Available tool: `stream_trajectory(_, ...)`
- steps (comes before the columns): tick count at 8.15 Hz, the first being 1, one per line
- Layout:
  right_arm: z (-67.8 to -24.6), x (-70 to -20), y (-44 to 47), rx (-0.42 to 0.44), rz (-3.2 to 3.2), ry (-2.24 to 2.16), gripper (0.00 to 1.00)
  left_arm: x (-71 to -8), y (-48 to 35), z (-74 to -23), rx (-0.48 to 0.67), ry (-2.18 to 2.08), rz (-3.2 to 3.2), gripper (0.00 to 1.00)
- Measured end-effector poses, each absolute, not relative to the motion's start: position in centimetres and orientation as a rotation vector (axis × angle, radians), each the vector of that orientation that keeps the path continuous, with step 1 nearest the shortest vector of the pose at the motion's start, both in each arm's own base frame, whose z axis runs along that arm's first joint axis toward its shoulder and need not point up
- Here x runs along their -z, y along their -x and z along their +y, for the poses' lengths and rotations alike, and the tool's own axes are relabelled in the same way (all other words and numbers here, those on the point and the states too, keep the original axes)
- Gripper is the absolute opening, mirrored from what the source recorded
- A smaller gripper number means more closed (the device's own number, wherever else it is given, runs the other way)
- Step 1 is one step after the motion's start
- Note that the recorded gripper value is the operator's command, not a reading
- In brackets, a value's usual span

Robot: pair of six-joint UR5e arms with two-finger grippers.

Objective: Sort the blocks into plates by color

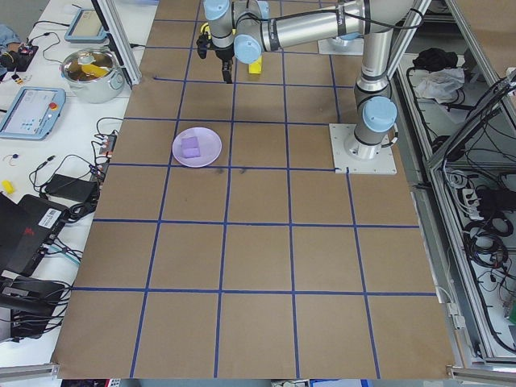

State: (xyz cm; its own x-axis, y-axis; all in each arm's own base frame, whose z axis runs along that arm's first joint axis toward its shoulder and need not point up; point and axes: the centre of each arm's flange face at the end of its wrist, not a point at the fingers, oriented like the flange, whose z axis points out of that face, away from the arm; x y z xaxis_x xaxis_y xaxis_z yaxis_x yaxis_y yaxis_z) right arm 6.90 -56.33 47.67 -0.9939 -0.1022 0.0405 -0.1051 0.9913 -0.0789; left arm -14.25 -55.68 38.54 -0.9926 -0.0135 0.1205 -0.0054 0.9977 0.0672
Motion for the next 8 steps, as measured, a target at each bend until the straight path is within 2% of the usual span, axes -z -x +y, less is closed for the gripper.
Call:
stream_trajectory(2, -56.3, -47.3, -7.1, -0.122, -3.109, -0.165, 1.0, -44.7, 12.9, -53.8, 0.086, -0.016, -3.068, 1.0)
stream_trajectory(5, -56.3, -45.0, -10.6, -0.084, -3.16, -0.253, 1.0, -54.0, 12.7, -50.0, -0.095, -0.011, -3.085, 1.0)
stream_trajectory(8, -56.7, -43.1, -12.3, -0.037, -3.179, -0.266, 1.0, -56.3, 12.4, -48.6, -0.159, -0.015, -3.086, 1.0)
